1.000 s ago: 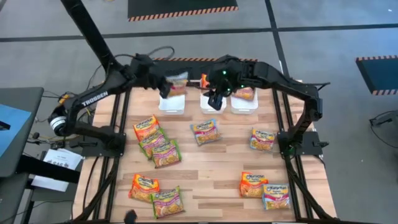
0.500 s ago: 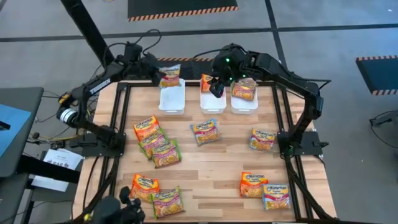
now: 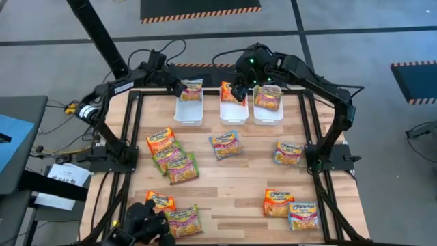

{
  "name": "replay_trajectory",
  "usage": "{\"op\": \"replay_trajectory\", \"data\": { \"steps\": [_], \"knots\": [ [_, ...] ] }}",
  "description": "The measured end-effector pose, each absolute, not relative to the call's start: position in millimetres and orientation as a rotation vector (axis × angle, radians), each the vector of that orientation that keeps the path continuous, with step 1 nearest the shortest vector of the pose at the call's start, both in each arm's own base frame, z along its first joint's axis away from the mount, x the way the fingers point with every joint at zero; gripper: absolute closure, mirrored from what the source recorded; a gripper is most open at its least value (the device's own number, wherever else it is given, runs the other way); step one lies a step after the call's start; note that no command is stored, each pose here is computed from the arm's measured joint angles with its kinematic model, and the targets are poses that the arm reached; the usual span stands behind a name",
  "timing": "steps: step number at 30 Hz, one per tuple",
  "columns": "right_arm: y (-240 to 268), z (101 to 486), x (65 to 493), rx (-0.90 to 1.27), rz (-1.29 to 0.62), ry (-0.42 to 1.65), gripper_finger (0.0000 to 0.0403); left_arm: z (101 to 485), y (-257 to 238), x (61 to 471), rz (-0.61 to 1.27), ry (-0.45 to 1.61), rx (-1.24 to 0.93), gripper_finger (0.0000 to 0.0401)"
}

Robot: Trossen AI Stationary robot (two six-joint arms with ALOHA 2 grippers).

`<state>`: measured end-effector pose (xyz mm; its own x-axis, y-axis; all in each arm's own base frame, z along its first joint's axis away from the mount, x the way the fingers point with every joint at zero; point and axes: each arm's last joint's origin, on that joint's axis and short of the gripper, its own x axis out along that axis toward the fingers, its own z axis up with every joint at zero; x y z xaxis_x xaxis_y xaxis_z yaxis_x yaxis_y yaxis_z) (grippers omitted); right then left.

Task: Sort Maruchan noodles
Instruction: Put the blue noodle pack into the left white bin, then put the green noodle pack into the right white bin

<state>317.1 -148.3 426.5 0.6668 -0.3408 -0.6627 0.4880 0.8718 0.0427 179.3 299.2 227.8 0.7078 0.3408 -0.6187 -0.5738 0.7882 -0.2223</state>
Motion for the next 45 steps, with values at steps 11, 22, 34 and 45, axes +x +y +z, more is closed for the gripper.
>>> {"op": "replay_trajectory", "data": {
  "steps": [11,22,34,45],
  "knots": [
    [-148,426,317,0.224,-0.472,0.698,0.02,224,301,179,0.557,0.619,-0.411,0.0276],
    [-148,427,317,0.223,-0.471,0.698,0.02,225,300,176,0.612,0.688,-0.429,0.0213],
    [-148,426,317,0.222,-0.47,0.701,0.02,292,311,179,0.637,0.725,-0.327,0.0211],
    [-142,416,308,0.273,-0.417,0.844,0.02,345,282,176,0.304,0.757,-0.537,0.0219]
  ]
}}
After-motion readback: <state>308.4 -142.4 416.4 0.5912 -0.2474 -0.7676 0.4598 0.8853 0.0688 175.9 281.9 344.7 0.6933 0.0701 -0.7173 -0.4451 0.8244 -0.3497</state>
